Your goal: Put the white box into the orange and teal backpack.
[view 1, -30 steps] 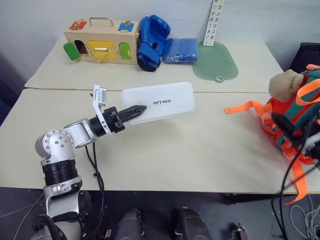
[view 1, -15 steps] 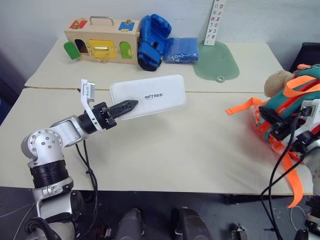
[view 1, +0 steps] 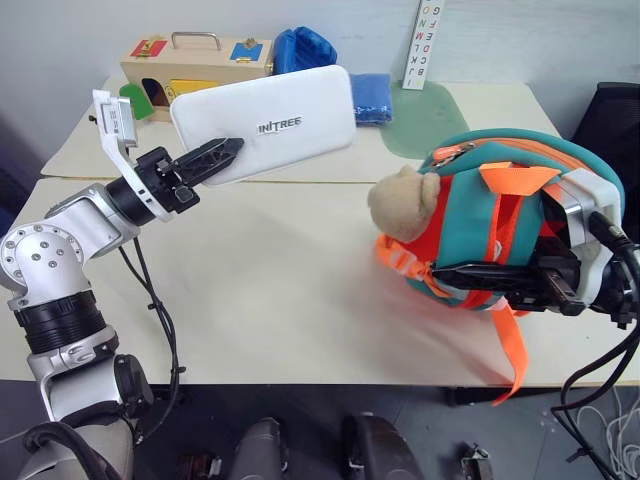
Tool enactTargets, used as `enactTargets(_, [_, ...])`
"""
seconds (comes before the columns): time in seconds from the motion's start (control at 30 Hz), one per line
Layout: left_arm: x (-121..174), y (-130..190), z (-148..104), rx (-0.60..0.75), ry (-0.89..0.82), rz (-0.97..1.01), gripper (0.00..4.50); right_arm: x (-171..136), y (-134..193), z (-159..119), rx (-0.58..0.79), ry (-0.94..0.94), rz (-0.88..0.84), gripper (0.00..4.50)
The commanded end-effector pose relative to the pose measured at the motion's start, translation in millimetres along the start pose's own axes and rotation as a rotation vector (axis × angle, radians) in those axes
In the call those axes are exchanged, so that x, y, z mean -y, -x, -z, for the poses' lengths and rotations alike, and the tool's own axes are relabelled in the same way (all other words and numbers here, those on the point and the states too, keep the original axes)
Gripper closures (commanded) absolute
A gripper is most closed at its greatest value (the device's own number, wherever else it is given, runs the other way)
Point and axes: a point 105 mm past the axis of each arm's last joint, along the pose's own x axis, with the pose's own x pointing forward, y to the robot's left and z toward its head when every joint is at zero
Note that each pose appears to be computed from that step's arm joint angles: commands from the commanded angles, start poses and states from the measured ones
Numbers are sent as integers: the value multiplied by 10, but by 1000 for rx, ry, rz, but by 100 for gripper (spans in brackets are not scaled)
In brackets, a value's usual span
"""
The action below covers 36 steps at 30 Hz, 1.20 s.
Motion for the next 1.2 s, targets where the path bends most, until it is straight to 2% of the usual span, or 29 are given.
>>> enactTargets(0.03, [328,-105,-126,4,-130,152,316,-160,5,-119,-1,11,-101,446])
enactTargets(0.4, [300,-444,172,-121,-292,239,316,-253,106,-177,-41,-16,-162,446])
enactTargets(0.63, [222,-519,455,-324,-429,358,316,-226,116,-168,-41,-1,-132,446])
enactTargets(0.83, [140,-605,509,-458,-504,462,316,-102,94,-158,-32,16,-94,446])
enactTargets(1.1, [156,-1073,703,-522,-607,574,316,-89,-14,-113,-36,55,-113,446])
enactTargets(1.2, [243,-1333,878,-521,-627,608,316,-89,-76,-110,-28,73,-117,446])
